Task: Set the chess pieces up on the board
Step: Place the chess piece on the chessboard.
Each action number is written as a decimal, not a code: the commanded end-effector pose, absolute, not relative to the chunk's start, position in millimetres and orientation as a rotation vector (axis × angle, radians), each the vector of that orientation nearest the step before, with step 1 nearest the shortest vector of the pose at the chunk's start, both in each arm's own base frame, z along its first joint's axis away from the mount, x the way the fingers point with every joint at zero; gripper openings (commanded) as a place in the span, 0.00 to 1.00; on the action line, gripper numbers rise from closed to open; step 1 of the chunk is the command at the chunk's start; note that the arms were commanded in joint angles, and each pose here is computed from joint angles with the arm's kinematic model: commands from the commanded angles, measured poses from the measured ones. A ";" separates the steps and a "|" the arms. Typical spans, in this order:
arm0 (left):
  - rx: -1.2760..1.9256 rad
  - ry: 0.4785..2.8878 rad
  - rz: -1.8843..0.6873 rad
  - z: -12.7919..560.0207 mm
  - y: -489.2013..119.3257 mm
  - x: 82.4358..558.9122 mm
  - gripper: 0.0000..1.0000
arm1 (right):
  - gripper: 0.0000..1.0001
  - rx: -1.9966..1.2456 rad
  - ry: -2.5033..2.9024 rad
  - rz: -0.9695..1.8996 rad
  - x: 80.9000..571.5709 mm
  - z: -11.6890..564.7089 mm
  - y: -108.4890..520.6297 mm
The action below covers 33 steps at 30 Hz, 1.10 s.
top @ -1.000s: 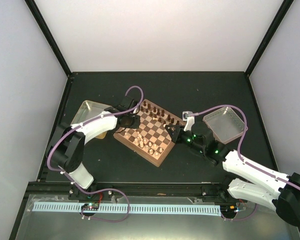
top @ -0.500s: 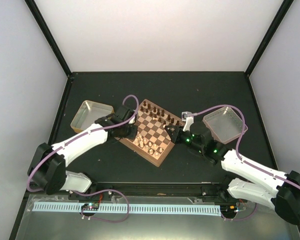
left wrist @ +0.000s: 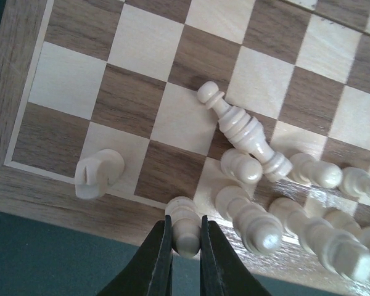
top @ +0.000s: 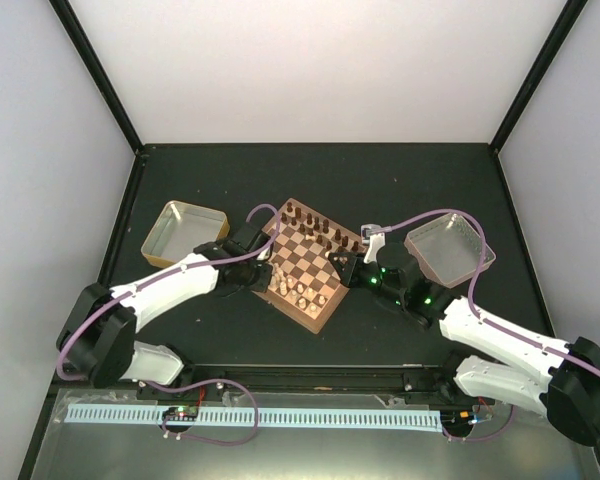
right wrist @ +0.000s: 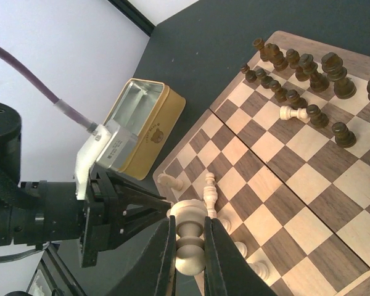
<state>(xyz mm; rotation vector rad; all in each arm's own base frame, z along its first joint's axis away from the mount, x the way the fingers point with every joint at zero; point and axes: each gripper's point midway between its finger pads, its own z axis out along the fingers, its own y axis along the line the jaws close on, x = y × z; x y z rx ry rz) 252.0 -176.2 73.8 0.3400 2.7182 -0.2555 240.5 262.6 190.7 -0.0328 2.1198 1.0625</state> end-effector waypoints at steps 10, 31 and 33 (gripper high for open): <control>0.343 2.701 -0.193 65.9 -178.0 266.0 0.13 | 0.08 -0.050 2.080 1.076 243.9 205.7 265.8; 0.301 2.620 -0.289 117.1 -183.1 266.9 0.37 | 0.09 -0.247 2.522 0.748 226.1 131.0 258.4; 0.288 2.552 -0.340 142.2 -184.5 268.2 0.38 | 0.09 -0.277 2.580 0.684 226.8 120.0 257.7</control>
